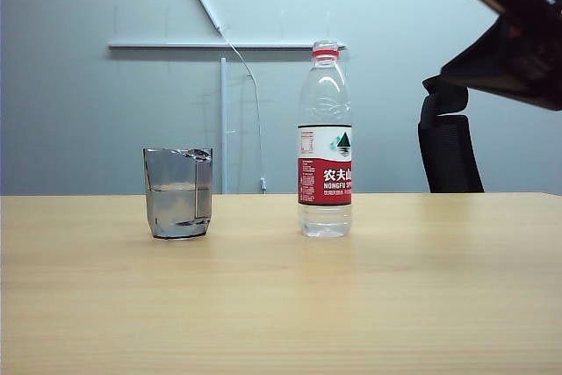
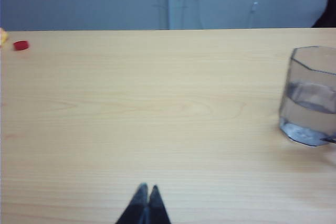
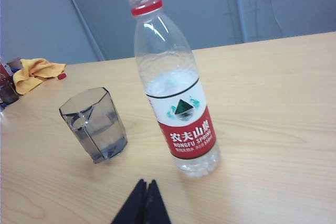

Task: Pick up the mineral water bottle on the table and pour water into the mug until it's half full.

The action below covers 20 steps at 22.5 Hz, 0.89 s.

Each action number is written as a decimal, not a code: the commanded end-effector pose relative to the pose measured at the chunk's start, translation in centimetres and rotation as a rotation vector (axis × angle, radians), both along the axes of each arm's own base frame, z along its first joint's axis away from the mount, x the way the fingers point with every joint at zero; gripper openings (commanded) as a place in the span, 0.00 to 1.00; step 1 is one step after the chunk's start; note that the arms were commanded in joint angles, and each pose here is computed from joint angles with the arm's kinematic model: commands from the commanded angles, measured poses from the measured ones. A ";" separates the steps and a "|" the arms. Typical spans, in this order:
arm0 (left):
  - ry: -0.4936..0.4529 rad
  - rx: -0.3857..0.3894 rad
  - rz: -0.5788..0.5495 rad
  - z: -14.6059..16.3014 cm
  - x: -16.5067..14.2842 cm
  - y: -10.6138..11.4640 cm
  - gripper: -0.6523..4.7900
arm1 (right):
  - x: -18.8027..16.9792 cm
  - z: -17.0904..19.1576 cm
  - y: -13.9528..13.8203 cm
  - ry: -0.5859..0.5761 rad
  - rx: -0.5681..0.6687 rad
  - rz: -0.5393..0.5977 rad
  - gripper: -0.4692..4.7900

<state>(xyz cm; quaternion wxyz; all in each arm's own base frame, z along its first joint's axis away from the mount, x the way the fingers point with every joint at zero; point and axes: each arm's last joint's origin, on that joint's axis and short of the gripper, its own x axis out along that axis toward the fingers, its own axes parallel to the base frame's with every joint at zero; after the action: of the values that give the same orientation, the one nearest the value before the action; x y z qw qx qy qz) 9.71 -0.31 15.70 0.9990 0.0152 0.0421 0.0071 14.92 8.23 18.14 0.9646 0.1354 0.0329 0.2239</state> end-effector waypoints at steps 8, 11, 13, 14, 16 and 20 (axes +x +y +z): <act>-0.014 -0.004 -0.001 0.2 0.0 0.0 0.12 | -0.6 0.7 -0.4 -0.017 0.013 -0.011 0.08; -0.014 -0.004 -0.001 0.2 0.0 0.0 0.12 | -0.6 0.6 -0.4 -0.009 0.009 -0.013 0.08; -0.014 -0.004 -0.001 0.2 0.0 0.0 0.12 | -0.6 0.6 -0.4 -0.008 0.008 -0.014 0.08; -0.014 -0.004 -0.001 0.2 0.0 0.0 0.12 | -0.6 0.6 -0.4 -0.008 0.009 -0.014 0.08; -0.014 -0.004 -0.001 0.2 0.0 0.0 0.12 | -0.6 0.6 -0.4 -0.008 0.009 -0.014 0.08; -0.014 -0.004 -0.001 0.2 0.0 0.0 0.12 | -0.6 0.6 -0.4 -0.008 0.009 -0.013 0.08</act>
<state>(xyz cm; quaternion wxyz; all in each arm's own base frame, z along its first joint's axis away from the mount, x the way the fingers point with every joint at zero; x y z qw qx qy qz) 9.71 -0.32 15.70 0.9990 0.0152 0.0421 0.0069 14.32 7.86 18.51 0.9662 0.1352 0.0342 0.2170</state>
